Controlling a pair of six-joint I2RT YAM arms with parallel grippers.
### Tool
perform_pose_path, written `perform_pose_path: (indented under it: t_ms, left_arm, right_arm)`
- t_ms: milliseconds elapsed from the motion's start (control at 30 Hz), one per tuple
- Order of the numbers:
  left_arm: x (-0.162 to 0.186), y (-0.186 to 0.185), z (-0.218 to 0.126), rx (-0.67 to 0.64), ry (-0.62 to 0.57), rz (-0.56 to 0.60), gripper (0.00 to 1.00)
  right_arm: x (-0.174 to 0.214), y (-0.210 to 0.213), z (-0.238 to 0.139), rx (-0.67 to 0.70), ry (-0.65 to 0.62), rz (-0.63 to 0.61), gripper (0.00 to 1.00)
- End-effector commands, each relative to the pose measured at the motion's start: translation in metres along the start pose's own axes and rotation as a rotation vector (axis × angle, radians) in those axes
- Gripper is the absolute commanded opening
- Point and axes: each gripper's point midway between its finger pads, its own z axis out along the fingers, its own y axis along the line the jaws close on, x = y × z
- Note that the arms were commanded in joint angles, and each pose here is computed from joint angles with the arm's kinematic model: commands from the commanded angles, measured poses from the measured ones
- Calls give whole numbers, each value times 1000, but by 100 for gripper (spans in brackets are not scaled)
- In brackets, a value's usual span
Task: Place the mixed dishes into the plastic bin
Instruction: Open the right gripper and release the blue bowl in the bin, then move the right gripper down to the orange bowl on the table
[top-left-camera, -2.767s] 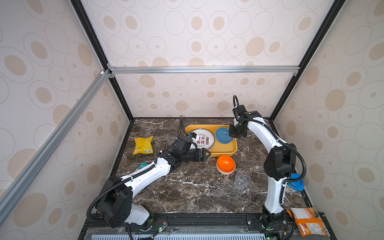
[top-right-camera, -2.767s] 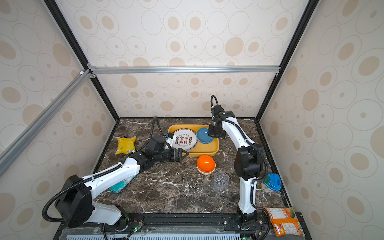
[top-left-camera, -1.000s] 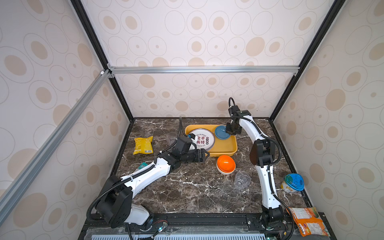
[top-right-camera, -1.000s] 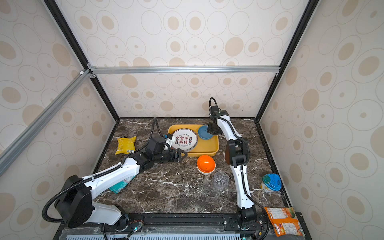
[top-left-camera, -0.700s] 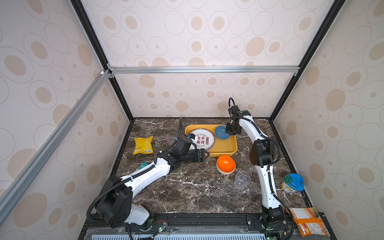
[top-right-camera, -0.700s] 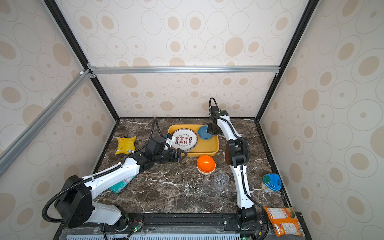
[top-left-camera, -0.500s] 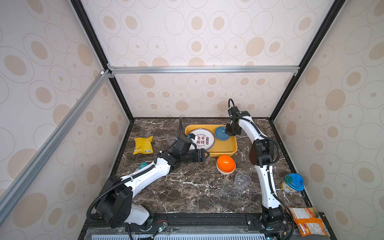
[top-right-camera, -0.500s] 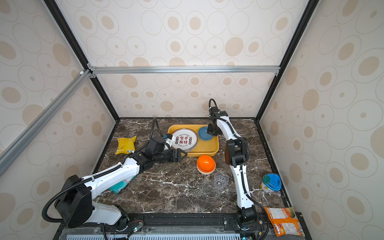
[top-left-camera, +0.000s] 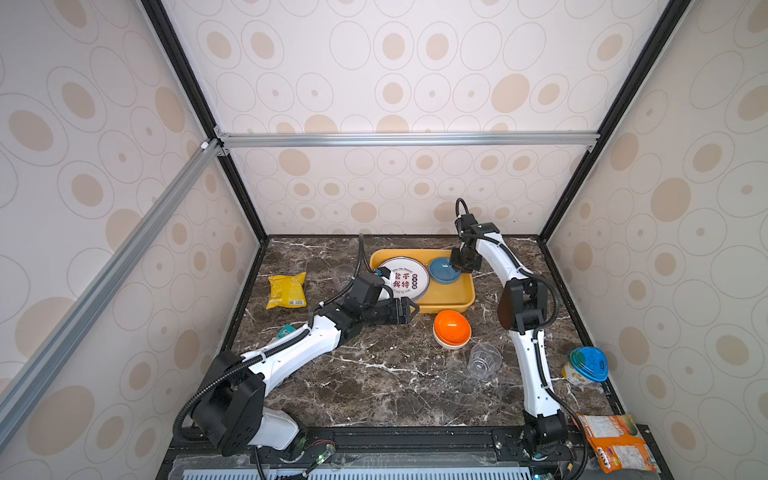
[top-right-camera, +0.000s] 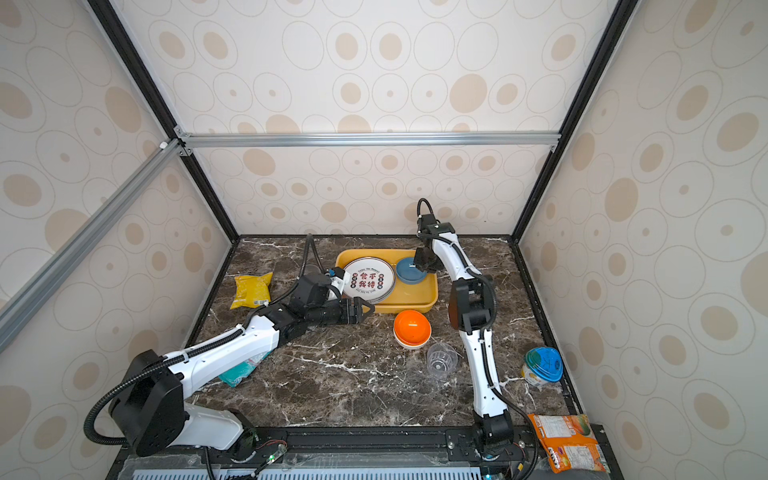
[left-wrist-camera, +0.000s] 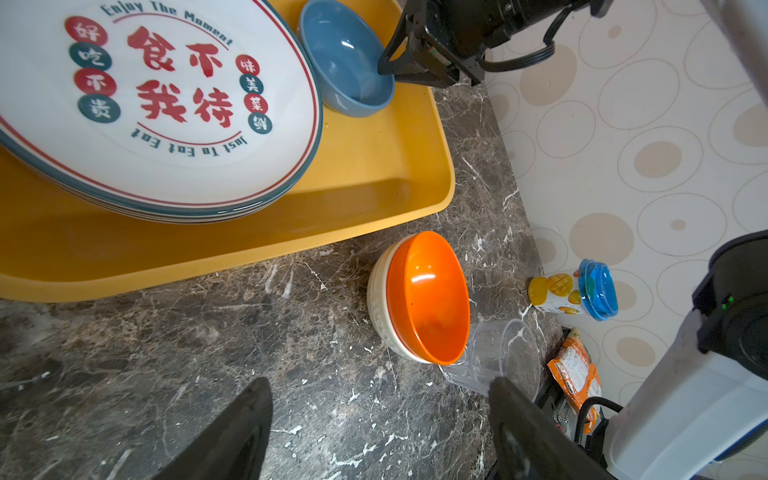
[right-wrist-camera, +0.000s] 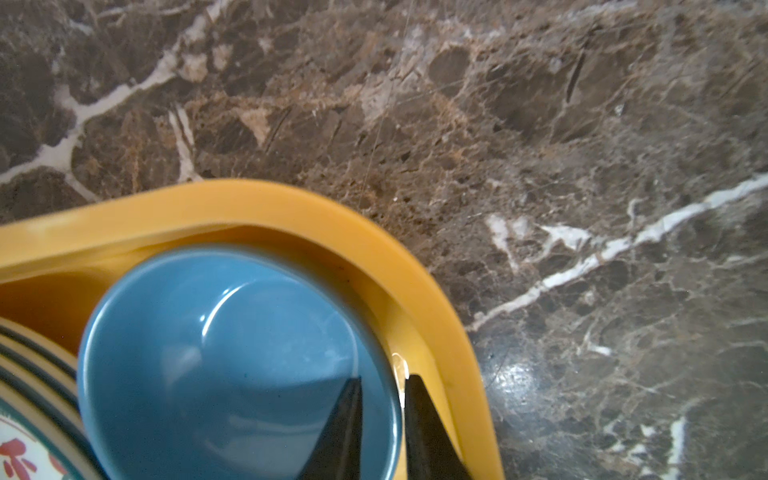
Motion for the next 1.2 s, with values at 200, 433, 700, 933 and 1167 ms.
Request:
perform_pose_path:
  t_ms: [200, 433, 700, 933, 1167]
  left_arm:
    - [-12, -7, -8, 18, -47, -10, 81]
    - [-12, -7, -11, 20, -54, -11, 81]
    - [-9, -7, -10, 22, -41, -22, 77]
    - [-7, -9, -8, 32, -25, -26, 72]
    - [-1, -11, -3, 39, 5, -22, 69]
  right_arm:
    - [-3, -1, -47, -16, -56, 3, 26]
    - [5, -3, -69, -30, -77, -5, 27]
    - [22, 2, -104, -89, -117, -23, 26]
    - [58, -2, -132, -144, -134, -39, 26]
    - [104, -18, -147, -192, -117, -44, 29]
